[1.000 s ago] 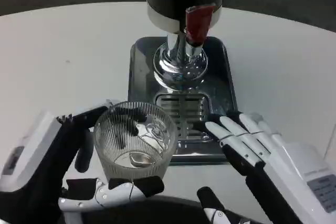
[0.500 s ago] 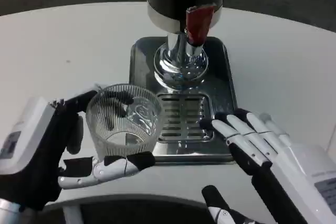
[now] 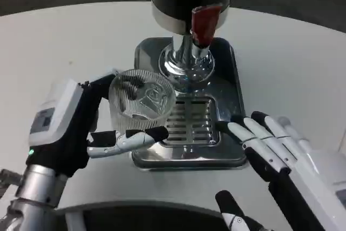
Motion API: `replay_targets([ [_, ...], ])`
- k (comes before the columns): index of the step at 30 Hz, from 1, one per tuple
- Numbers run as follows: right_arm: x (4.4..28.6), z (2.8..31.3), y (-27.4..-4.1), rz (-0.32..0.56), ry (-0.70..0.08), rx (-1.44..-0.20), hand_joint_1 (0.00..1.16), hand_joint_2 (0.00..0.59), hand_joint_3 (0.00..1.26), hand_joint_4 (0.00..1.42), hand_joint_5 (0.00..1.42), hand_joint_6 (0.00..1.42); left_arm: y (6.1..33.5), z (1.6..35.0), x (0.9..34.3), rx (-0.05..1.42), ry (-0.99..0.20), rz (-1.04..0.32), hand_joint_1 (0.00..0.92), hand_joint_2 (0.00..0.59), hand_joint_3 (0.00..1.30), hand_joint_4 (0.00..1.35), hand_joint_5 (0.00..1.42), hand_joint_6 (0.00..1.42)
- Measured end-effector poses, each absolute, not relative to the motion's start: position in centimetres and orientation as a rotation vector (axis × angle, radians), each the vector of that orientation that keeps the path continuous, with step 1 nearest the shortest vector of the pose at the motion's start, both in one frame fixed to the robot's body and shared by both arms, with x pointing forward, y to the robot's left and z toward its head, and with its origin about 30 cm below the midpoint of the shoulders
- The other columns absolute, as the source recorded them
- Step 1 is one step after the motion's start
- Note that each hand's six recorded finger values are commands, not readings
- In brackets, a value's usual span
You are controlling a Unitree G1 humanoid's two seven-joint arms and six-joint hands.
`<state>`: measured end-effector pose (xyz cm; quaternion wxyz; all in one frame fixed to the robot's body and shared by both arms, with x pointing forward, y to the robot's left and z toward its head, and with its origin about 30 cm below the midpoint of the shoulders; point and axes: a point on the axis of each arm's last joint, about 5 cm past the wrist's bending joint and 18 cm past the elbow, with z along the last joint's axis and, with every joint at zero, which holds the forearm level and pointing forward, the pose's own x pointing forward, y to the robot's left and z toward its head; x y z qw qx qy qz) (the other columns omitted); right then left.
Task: Grasp the cup under the faucet to collect the drink, then remove the cup.
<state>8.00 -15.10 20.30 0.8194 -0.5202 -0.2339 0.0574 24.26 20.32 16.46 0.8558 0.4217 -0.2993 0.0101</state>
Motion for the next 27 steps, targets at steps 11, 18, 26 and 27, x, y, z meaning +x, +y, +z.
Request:
replay_targets([
  [11, 7.6, 20.4, -15.2, 0.051, -0.484, -1.102, 0.47, 0.463, 0.16, 0.10, 0.06, 0.05, 18.0, 16.1, 28.1, 0.904, -0.647, 0.024, 0.570, 0.081, 1.02, 1.11, 1.20, 1.30],
  [18, 7.2, 20.5, -15.1, 0.044, -0.472, -1.102, 0.47, 0.463, 0.16, 0.10, 0.06, 0.05, 16.3, 15.3, 29.7, 0.935, -0.636, -0.012, 0.569, 0.081, 1.02, 1.11, 1.20, 1.30],
  [26, 7.0, 20.4, -15.1, 0.036, -0.461, -1.104, 0.47, 0.463, 0.16, 0.11, 0.07, 0.05, 14.2, 15.0, 31.5, 0.956, -0.676, -0.007, 0.575, 0.083, 1.02, 1.11, 1.20, 1.30],
  [27, 7.0, 20.4, -15.1, 0.035, -0.463, -1.105, 0.48, 0.463, 0.16, 0.11, 0.07, 0.06, 14.0, 14.9, 31.6, 0.951, -0.679, -0.007, 0.576, 0.083, 1.02, 1.11, 1.20, 1.30],
])
